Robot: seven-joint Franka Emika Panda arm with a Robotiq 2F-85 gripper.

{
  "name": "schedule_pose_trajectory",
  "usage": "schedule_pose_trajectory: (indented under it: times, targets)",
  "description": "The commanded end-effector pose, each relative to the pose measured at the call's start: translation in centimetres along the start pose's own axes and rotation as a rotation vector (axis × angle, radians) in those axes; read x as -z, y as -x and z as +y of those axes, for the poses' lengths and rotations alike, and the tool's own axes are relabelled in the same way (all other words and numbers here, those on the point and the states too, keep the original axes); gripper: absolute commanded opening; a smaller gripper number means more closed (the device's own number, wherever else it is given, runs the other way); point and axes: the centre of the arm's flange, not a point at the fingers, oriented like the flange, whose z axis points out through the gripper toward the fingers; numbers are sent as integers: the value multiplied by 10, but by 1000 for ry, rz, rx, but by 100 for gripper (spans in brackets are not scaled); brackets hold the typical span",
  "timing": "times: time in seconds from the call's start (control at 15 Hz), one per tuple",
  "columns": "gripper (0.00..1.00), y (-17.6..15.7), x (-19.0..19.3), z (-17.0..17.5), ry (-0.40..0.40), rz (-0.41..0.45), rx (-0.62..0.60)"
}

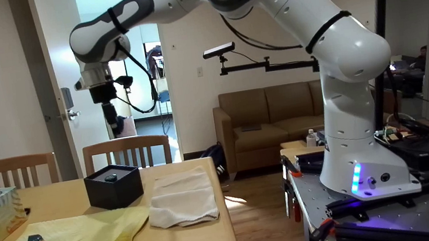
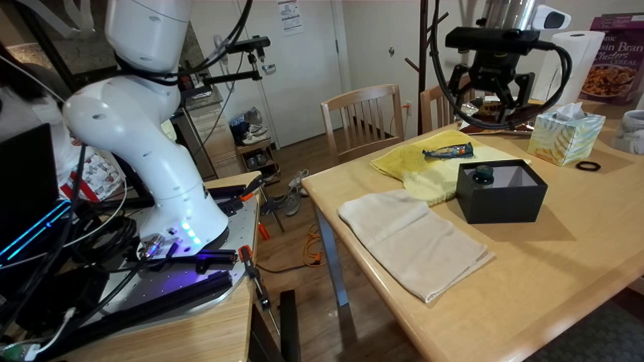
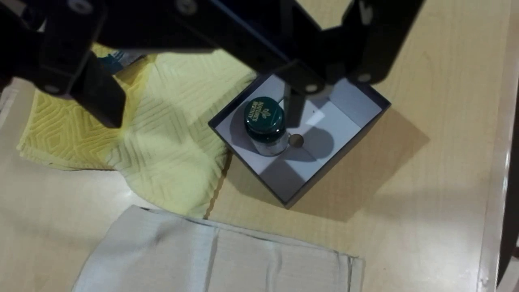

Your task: Pick up the medicine bottle from the black box and put it on the table.

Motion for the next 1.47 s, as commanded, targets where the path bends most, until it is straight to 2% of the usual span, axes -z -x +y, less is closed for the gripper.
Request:
schedule_pose_trajectory:
  times: [0.0, 0.2, 0.47, 0.87, 1.27, 1.4]
  targets:
    - [100, -23, -21, 22, 55, 15, 16]
    - [100, -34, -36, 24, 110, 42, -8]
    - [100, -46, -35, 16, 134, 96, 14]
    - [100, -44, -35, 10, 91, 95, 19]
    - [100, -44, -37, 9, 104, 92, 27]
    - [100, -48, -29, 15, 69, 75, 70]
